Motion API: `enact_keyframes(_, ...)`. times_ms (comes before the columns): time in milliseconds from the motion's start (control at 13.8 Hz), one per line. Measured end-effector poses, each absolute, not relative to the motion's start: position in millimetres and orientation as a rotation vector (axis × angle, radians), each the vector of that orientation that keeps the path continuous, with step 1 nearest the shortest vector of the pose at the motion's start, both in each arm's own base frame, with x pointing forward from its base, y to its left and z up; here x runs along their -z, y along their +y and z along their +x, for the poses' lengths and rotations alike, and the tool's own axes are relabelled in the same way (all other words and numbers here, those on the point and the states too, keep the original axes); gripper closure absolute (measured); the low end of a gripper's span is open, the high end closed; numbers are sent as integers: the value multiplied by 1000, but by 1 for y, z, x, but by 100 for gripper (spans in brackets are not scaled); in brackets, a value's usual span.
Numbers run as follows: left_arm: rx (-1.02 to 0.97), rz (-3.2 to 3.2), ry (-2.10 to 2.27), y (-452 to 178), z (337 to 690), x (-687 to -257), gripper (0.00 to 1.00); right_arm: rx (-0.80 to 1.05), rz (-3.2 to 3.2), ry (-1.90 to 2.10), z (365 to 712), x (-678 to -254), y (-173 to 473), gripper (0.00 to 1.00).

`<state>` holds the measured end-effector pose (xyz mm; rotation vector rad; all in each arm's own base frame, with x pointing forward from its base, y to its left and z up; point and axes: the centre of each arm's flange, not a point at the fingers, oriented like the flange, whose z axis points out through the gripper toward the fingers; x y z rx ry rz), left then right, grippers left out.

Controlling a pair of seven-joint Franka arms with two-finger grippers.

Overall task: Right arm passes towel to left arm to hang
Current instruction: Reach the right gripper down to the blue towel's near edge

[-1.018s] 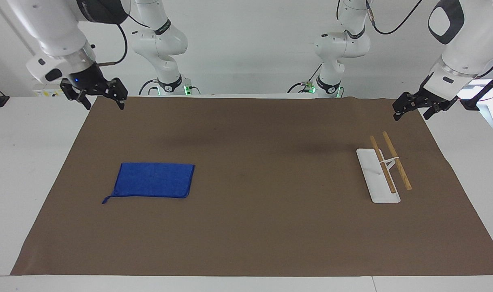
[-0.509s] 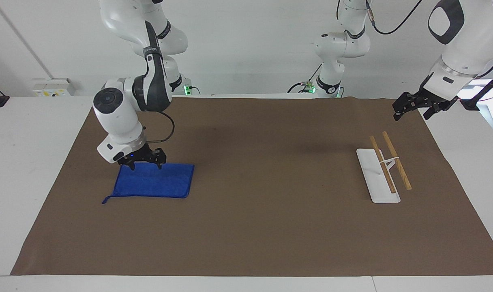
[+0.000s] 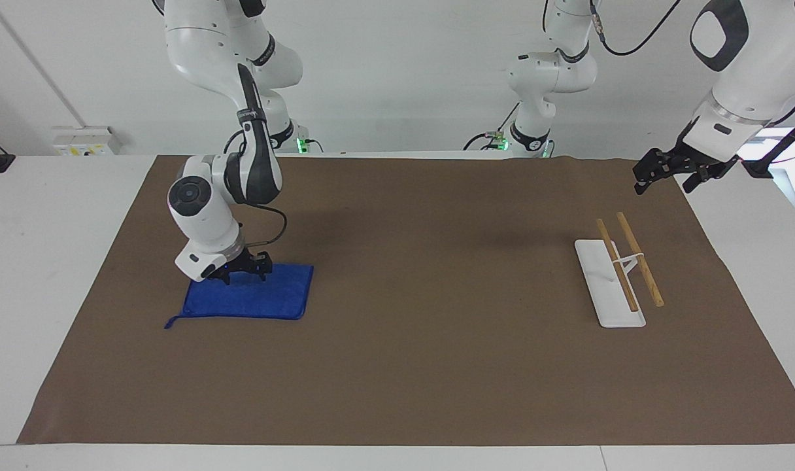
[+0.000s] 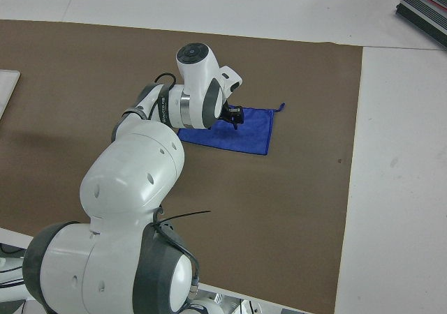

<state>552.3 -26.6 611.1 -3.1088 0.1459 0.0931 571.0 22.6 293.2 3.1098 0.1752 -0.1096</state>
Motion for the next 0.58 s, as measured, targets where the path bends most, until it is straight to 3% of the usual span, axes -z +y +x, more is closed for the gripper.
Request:
enact_keyframes(364,-93,-3109,148,-27,552,-611,0,101,3112,164,564,-282,16,17)
enact_keyframes(509,-93,-3109,147,-27,552,-611,0,80,3113,168,564,-284,17,33)
enact_keyframes(582,-93,-3109,147,-27,552,-611,0,79,3113,170,564,-284,17,33)
